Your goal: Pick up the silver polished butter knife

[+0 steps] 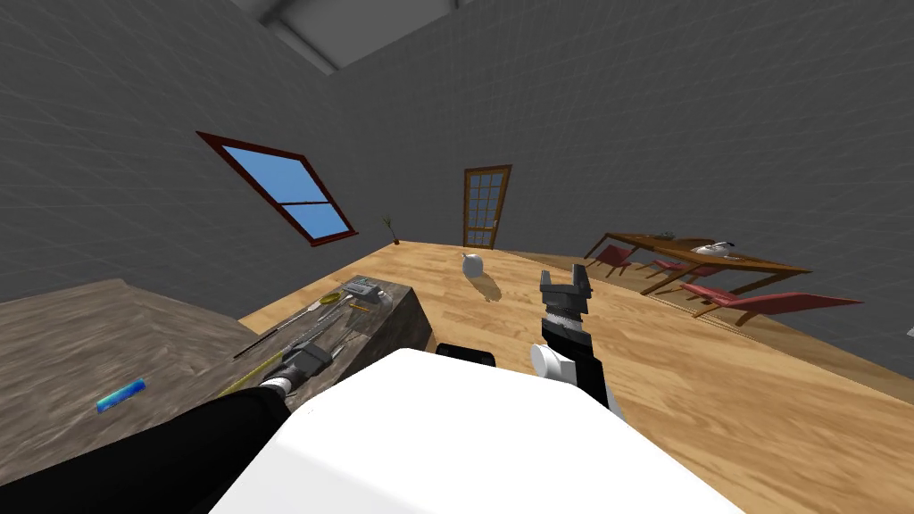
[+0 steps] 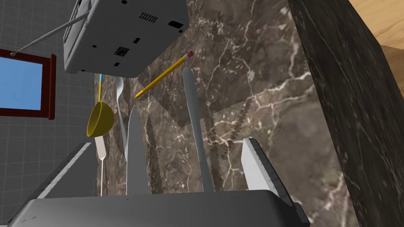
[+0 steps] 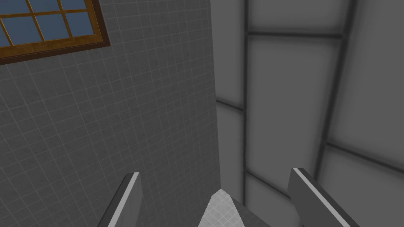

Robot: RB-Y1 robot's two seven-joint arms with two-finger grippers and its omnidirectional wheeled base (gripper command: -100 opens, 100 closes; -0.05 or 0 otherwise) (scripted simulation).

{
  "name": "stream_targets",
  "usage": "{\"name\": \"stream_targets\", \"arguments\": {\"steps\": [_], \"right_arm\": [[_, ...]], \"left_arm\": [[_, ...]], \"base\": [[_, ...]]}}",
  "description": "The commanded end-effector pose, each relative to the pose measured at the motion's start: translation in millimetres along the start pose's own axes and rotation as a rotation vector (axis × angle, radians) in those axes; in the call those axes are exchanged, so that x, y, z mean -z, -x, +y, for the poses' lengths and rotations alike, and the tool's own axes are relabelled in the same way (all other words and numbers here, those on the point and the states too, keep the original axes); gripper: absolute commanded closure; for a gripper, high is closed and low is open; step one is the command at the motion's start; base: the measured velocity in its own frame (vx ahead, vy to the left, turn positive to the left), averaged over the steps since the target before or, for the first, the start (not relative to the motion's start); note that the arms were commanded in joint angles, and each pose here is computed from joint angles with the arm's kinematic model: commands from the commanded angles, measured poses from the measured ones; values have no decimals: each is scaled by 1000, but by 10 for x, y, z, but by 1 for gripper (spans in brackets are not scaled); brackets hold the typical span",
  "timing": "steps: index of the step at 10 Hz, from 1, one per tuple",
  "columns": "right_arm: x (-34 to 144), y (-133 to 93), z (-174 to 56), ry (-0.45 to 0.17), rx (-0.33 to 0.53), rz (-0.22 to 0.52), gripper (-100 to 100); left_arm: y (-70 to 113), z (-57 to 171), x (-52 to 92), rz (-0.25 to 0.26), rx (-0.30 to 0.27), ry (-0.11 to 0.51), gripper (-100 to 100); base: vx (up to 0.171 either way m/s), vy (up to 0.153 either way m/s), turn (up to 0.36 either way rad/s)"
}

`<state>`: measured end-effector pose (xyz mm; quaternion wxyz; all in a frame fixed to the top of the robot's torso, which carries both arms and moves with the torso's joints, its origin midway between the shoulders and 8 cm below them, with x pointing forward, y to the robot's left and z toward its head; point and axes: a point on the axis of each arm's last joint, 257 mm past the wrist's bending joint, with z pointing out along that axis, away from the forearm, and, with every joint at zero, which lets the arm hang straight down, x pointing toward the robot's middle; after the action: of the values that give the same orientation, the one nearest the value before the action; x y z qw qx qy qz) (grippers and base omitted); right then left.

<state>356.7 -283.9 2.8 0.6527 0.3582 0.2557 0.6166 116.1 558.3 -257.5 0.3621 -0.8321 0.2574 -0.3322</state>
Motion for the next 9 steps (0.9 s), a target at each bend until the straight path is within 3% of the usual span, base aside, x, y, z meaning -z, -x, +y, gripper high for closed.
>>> {"name": "stream_targets", "arguments": {"steps": [1, 2, 4, 5, 6, 7, 8, 9], "right_arm": [[0, 0, 0, 0, 0, 0, 0], [0, 0, 0, 0, 0, 0, 0], [0, 1, 0, 0, 0, 0, 0], [0, 1, 0, 0, 0, 0, 0], [0, 0, 0, 0, 0, 0, 0], [0, 1, 0, 0, 0, 0, 0], [0, 0, 0, 0, 0, 0, 0], [0, 1, 0, 0, 0, 0, 0]], "left_arm": [[97, 79, 47, -21, 46, 35, -100], [305, 193, 146, -69, 67, 94, -100], [292, 195, 146, -66, 100, 94, -100], [484, 312, 258, -114, 139, 149, -100], [475, 313, 257, -111, 158, 149, -100], [655, 429, 381, -160, 204, 201, -100], [647, 430, 380, -158, 217, 201, -100], [819, 544, 515, -208, 258, 250, -100]], "base": [[25, 21, -122], [36, 23, -278], [20, 18, -42], [22, 15, -237], [20, 25, -148], [31, 27, -199], [26, 31, -136], [25, 32, -243]]}}
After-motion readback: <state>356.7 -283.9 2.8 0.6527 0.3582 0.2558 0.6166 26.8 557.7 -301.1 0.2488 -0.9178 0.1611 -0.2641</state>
